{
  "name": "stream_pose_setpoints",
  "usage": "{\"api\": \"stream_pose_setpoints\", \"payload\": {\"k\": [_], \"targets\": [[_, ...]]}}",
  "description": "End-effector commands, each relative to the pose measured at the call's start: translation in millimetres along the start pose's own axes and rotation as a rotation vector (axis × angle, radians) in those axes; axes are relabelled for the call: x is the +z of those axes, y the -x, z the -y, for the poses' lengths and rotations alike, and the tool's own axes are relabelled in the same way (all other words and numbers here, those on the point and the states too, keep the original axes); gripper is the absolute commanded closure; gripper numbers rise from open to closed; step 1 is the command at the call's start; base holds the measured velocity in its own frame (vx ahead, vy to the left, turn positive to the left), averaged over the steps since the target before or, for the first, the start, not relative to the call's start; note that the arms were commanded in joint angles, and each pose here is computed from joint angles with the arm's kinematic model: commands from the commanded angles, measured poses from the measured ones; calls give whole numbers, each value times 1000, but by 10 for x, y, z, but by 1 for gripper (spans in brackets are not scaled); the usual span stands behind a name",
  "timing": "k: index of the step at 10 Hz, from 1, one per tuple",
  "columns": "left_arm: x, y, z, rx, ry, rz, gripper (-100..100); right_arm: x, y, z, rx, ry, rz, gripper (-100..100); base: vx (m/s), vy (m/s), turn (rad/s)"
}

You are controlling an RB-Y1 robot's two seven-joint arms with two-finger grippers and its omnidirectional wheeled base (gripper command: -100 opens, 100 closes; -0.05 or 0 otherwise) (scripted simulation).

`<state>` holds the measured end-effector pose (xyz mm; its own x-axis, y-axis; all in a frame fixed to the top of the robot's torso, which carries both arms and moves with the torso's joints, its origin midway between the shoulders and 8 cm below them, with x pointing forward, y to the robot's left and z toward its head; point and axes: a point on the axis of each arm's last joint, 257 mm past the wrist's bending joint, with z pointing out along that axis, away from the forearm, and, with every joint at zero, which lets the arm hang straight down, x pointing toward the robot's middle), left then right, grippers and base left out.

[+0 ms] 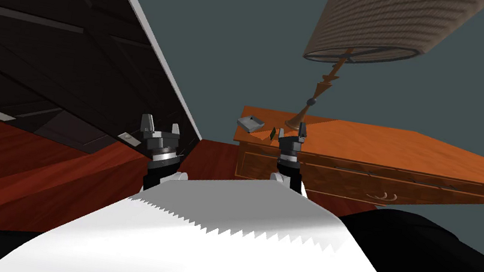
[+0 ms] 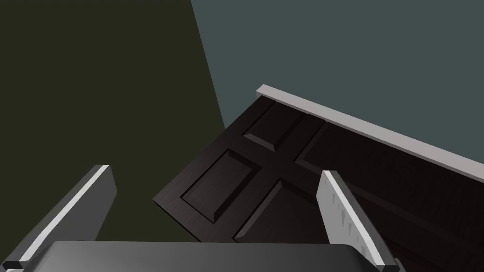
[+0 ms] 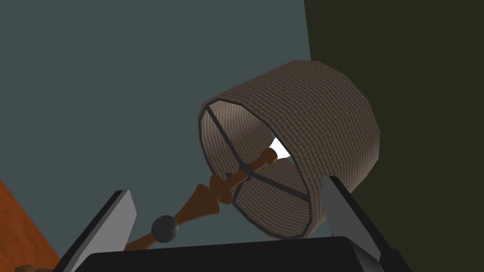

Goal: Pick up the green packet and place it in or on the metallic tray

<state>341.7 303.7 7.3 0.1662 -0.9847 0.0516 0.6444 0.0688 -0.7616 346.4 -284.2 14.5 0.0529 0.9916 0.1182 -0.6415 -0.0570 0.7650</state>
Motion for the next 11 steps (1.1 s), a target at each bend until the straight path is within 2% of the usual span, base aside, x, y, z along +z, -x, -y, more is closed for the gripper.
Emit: {"api": "stream_pose_setpoints", "payload": {"k": [1, 5, 11], "targets": [[0, 0, 0, 0, 0, 0, 0, -13, -36, 57, -47, -17, -41, -100, 1, 0, -47], [0, 0, 0, 0, 0, 0, 0, -62, -73, 229, -177, -57, -119, -100, -1, -1, -71], [0, 0, 0, 0, 0, 0, 0, -191, -28, 581, -439, -120, -235, -100, -7, -7, -100]]}}
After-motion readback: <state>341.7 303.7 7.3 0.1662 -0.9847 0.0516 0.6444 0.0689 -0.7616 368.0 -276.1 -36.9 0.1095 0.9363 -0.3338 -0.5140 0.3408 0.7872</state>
